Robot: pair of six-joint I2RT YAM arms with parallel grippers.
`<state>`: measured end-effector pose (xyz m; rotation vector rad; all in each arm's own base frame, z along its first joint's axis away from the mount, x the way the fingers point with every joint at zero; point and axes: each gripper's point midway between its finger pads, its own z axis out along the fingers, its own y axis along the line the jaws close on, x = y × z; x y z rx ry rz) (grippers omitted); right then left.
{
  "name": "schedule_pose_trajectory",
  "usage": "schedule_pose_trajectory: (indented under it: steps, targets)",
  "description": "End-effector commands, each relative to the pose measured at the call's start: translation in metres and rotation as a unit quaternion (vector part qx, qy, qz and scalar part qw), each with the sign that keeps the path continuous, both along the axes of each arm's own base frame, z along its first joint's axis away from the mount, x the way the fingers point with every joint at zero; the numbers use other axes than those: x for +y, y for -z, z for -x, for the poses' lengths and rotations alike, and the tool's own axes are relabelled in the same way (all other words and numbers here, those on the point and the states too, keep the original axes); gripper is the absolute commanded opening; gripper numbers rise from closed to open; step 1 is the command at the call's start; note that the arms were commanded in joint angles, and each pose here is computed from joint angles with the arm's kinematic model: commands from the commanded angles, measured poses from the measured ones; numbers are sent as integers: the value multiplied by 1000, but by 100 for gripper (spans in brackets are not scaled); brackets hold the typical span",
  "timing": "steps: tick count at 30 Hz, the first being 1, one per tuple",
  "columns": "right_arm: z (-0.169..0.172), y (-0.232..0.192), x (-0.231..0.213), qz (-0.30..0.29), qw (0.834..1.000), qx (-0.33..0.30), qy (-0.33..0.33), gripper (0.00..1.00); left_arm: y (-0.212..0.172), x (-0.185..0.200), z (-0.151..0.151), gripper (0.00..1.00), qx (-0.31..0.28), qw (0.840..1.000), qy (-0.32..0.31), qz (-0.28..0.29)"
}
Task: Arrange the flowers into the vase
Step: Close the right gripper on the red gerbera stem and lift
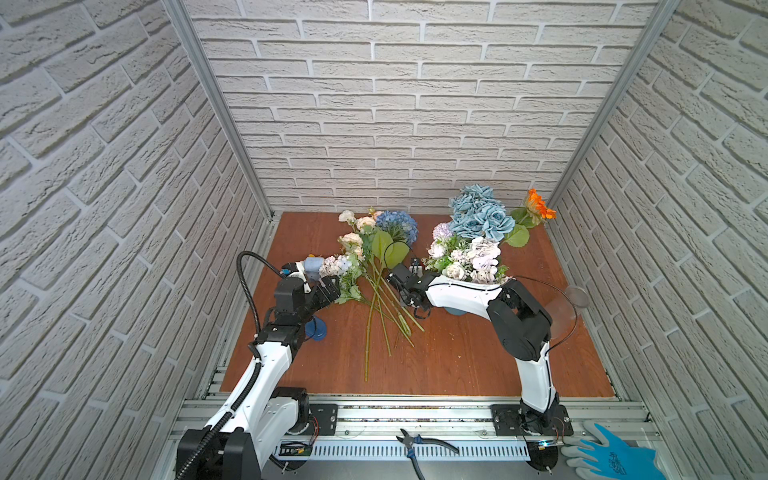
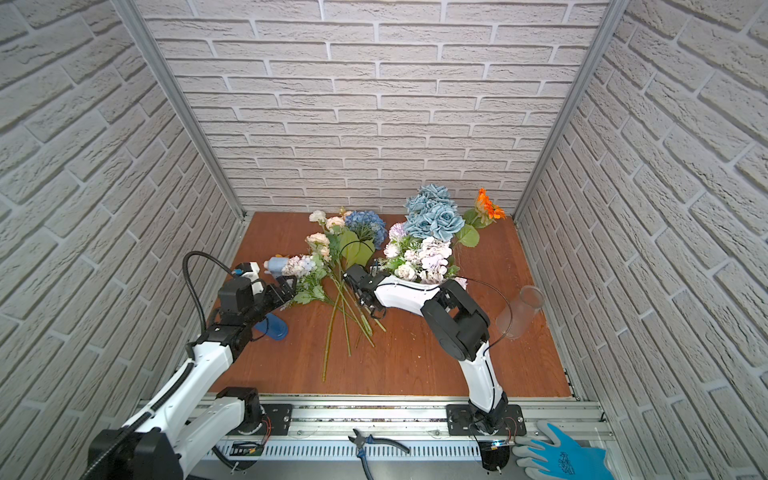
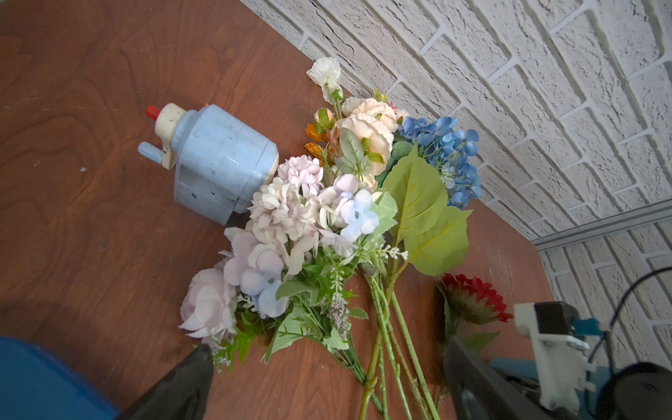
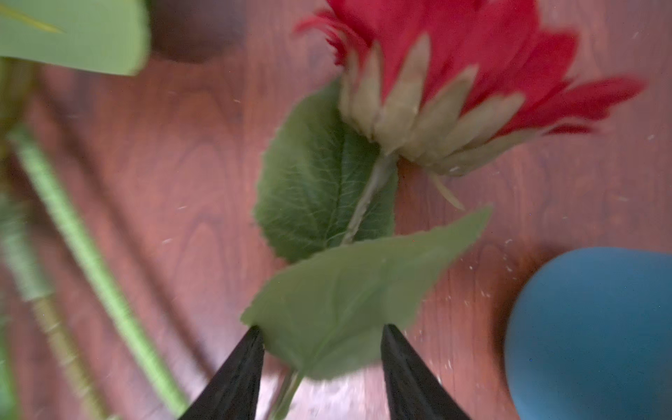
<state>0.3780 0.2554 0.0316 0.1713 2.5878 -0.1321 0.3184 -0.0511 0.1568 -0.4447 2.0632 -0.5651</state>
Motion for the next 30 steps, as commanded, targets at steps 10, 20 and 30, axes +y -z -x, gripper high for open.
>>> schedule_pose_trajectory:
  steps: [10,20,30]
  targets:
    - [-4,13,12,-60,998,-6,31,28,-12,1,-2,98,-33,999,3,-5]
    - [-29,-33,12,-27,997,-76,-11,6,-12,-1,-1,98,-34,999,7,0]
    - [-48,-128,35,-14,964,-247,-103,6,-18,-12,-5,98,-48,998,30,23]
